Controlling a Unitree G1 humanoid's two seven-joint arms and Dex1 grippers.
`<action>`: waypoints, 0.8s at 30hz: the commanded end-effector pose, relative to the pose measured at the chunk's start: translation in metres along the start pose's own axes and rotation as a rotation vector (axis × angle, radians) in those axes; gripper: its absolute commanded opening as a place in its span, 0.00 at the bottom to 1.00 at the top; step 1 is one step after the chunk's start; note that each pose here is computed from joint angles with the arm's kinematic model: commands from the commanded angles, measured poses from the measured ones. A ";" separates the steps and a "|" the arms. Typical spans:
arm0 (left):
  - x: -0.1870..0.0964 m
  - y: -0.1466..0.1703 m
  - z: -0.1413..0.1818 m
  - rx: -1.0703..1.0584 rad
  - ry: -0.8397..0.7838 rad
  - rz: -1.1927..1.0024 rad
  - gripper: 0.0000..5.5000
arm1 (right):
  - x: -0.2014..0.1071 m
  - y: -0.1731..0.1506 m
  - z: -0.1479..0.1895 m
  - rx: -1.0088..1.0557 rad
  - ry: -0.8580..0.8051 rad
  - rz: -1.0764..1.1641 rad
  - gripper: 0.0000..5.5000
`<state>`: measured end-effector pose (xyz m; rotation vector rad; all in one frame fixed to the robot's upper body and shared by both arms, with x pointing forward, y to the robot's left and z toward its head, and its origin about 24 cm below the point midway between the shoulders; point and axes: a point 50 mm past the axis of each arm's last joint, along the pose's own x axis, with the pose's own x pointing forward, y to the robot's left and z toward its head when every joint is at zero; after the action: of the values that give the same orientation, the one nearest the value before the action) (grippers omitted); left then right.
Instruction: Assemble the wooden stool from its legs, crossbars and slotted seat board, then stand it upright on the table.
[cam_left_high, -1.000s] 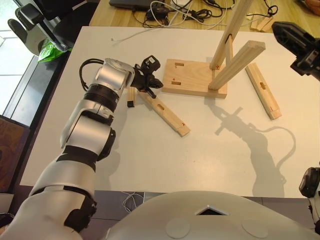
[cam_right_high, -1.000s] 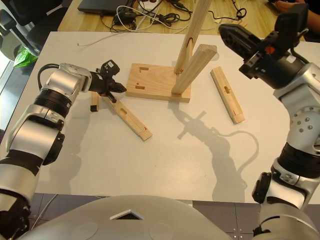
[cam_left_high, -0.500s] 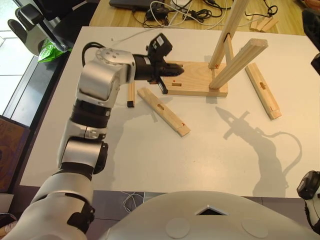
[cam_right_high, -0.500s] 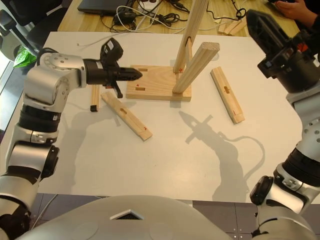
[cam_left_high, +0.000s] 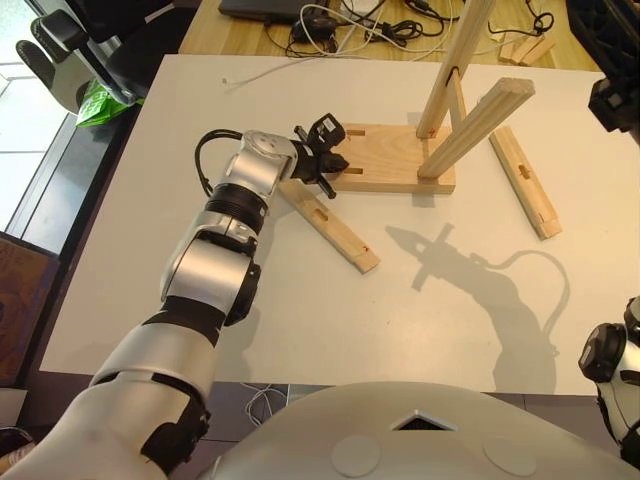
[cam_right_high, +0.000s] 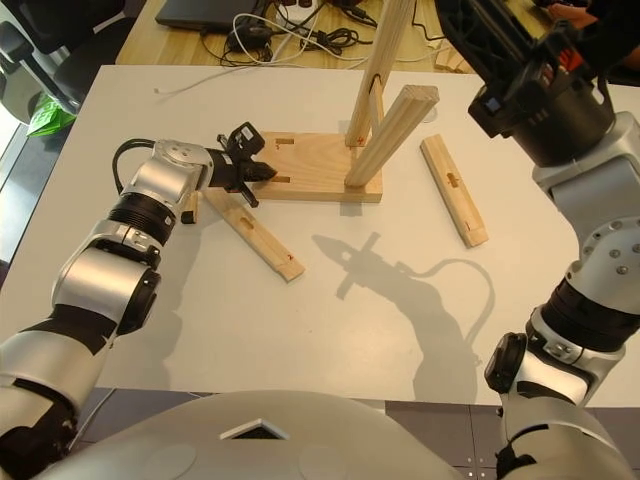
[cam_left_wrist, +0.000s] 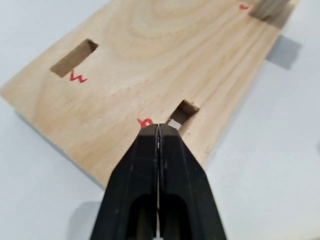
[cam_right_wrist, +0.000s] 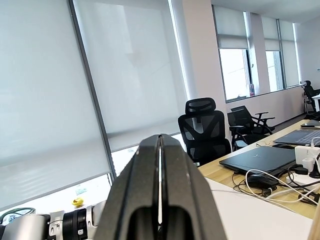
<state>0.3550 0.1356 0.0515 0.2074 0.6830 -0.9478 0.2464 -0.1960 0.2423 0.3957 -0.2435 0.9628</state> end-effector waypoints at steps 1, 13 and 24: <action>-0.026 0.001 0.014 -0.291 -0.169 -0.078 0.01 | -0.002 0.005 0.008 -0.028 -0.012 -0.005 0.00; -0.044 -0.025 0.099 -0.016 -0.415 0.056 0.01 | 0.010 0.009 -0.012 -0.064 0.095 -0.002 0.00; -0.016 0.015 0.046 -0.569 -0.120 0.182 0.01 | 0.031 0.031 -0.040 -0.059 0.214 -0.012 0.00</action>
<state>0.3826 0.1249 0.0970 -0.1580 0.7126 -0.6114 0.2421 -0.1465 0.2224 0.2381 -0.0854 0.9600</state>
